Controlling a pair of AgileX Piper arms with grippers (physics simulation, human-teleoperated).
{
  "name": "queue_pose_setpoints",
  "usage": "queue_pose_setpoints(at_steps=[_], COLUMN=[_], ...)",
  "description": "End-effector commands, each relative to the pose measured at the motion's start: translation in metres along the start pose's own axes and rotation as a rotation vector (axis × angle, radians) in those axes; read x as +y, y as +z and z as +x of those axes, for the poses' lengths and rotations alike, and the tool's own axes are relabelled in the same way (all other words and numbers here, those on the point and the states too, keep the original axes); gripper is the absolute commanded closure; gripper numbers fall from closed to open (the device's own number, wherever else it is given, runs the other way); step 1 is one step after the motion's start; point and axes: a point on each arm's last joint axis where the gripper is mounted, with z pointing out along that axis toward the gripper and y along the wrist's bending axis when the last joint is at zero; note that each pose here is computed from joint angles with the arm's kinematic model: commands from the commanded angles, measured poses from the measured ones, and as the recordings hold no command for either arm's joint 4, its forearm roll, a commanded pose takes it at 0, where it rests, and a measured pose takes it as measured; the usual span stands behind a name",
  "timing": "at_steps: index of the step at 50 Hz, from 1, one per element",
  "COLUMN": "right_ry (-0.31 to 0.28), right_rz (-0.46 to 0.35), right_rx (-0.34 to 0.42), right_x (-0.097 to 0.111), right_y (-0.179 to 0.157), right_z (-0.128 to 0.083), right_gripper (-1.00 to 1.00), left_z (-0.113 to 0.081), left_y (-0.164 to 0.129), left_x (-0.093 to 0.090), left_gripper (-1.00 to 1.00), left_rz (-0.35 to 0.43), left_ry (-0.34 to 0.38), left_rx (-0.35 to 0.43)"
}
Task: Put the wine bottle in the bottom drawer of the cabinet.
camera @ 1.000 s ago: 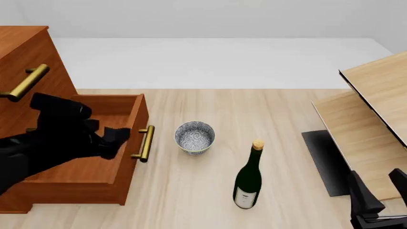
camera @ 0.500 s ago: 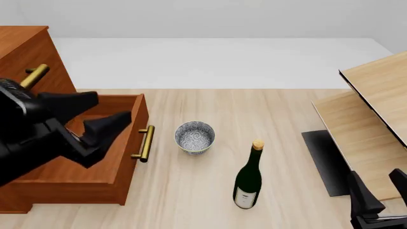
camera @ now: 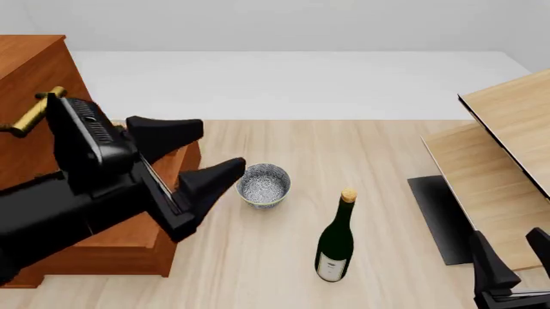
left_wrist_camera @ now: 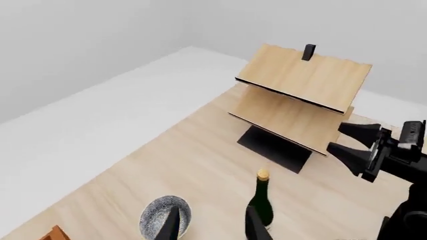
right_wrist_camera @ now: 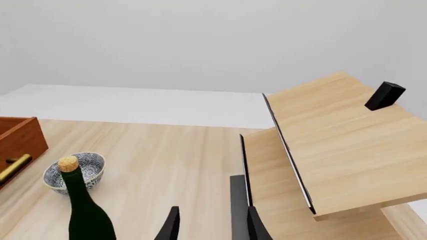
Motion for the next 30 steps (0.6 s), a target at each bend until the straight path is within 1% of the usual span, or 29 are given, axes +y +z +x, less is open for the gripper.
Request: queue_pose_setpoints(at_steps=[1, 3, 6, 7, 9, 10, 11, 12, 13, 14, 15, 16, 21, 22, 23, 24, 28, 29, 30], right_ry=[0.002, 0.001, 0.001, -0.001, 0.001, 0.0, 0.0, 0.001, 0.0, -0.001, 0.001, 0.001, 0.002, 0.002, 0.002, 0.001, 0.003, -0.001, 0.002], right_rz=[0.0, -0.002, -0.003, -0.003, -0.003, -0.003, -0.002, -0.002, -0.003, -0.004, -0.004, -0.004, -0.003, -0.003, -0.003, -0.004, -0.006, -0.01, -0.007], right_rx=[-0.002, 0.0, 0.001, 0.001, 0.0, 0.0, 0.0, 0.0, 0.001, 0.001, 0.0, 0.0, 0.001, 0.001, 0.001, 0.001, 0.001, 0.003, 0.003], right_x=[0.0, 0.0, 0.0, 0.0, 0.0, 0.0, 0.0, 0.0, 0.0, 0.0, 0.0, 0.0, 0.0, 0.0, 0.0, 0.0, 0.0, 0.001, 0.0], right_y=[0.0, 0.0, 0.0, 0.0, 0.0, 0.0, 0.0, 0.0, 0.0, 0.0, 0.0, 0.0, 0.0, 0.0, 0.0, 0.0, 0.0, 0.0, 0.0], right_z=[0.0, 0.0, 0.0, 0.0, 0.0, 0.0, 0.0, 0.0, 0.0, 0.0, 0.0, 0.0, 0.0, 0.0, 0.0, 0.0, 0.0, 0.0, 0.0], right_gripper=[-1.0, -1.0, -1.0, -1.0, -1.0, -1.0, -1.0, -1.0, -1.0, -1.0, -1.0, -1.0, -1.0, -1.0, -1.0, -1.0, -1.0, -1.0, -1.0], left_z=[-0.002, -0.003, -0.003, -0.004, -0.004, -0.005, -0.005, -0.004, -0.005, -0.005, -0.005, -0.004, -0.003, 0.001, 0.002, 0.002, 0.004, 0.008, 0.01], left_y=[0.031, 0.039, 0.046, 0.047, 0.052, 0.052, 0.054, 0.056, 0.057, 0.06, 0.062, 0.064, 0.07, 0.076, 0.077, 0.077, 0.081, 0.085, 0.09], left_x=[-0.022, -0.026, -0.028, -0.03, -0.034, -0.037, -0.042, -0.04, -0.038, -0.039, -0.042, -0.042, -0.044, -0.046, -0.05, -0.048, -0.046, -0.053, -0.05], left_gripper=[-1.0, -1.0, -1.0, -1.0, -1.0, -1.0, -1.0, -1.0, -1.0, -1.0, -1.0, -1.0, -1.0, -1.0, -1.0, -1.0, -1.0, -1.0, -1.0], left_rz=[0.1, 0.115, 0.119, 0.126, 0.144, 0.153, 0.171, 0.162, 0.155, 0.158, 0.167, 0.165, 0.167, 0.173, 0.187, 0.178, 0.169, 0.193, 0.18], left_ry=[0.01, 0.011, 0.01, 0.023, 0.017, -0.022, -0.013, -0.003, -0.01, 0.003, -0.024, -0.024, -0.014, -0.003, 0.025, 0.008, 0.022, 0.019, 0.034], left_rx=[0.019, 0.034, 0.044, 0.044, 0.059, 0.062, 0.067, 0.067, 0.066, 0.063, 0.071, 0.076, 0.079, 0.108, 0.103, 0.1, 0.103, 0.114, 0.128])
